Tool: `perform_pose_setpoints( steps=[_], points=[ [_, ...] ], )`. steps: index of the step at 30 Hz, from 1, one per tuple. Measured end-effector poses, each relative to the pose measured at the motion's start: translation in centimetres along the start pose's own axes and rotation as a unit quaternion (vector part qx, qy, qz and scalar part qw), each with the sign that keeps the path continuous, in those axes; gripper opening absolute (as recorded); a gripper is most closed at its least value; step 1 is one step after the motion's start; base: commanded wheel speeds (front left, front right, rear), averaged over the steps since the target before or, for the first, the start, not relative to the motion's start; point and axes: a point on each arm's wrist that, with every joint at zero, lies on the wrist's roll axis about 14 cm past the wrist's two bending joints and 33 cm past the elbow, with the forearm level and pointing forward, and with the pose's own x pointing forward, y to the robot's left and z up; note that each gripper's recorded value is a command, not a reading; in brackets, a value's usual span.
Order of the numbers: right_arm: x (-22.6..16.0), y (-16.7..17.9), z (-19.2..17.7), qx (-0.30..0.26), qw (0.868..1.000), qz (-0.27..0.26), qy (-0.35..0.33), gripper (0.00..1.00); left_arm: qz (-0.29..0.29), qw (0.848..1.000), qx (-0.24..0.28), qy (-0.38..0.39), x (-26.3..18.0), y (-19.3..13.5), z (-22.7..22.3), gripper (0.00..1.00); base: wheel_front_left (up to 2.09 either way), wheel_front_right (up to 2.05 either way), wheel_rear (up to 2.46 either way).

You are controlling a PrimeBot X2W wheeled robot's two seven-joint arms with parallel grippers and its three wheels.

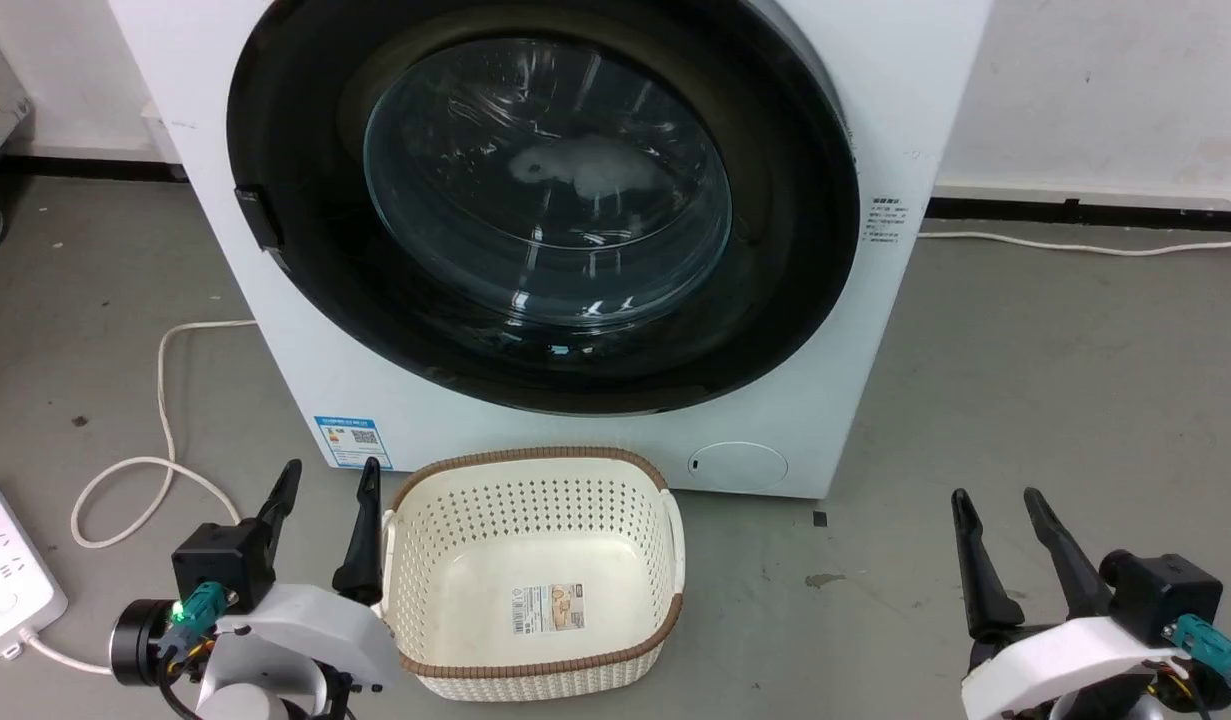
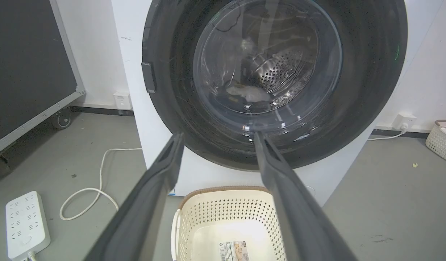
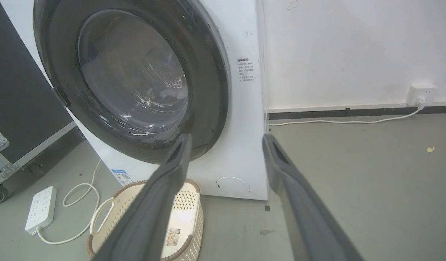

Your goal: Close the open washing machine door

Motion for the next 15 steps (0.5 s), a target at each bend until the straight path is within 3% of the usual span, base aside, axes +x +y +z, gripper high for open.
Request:
perform_pose_setpoints(
  steps=[9, 10, 15],
  points=[
    [0.16, 0.34, -0.21, 0.001, 1.0, 0.005, 0.003, 1.0, 0.001, 1.0, 0.002, 0.0, 0.15, 0.17, -0.06, 1.0, 0.0, 0.0, 0.0],
    [0.17, 0.33, -0.21, 0.001, 1.0, 0.005, 0.003, 0.0, 0.001, 1.0, 0.002, 0.002, 0.15, 0.17, -0.12, 0.0, 0.0, 0.0, 0.0],
    [0.21, 0.33, -0.21, 0.001, 1.0, 0.005, 0.003, 0.0, 0.001, 1.0, 0.001, 0.002, 0.14, 0.17, -0.14, 0.0, 0.0, 0.0, 0.0]
  ],
)
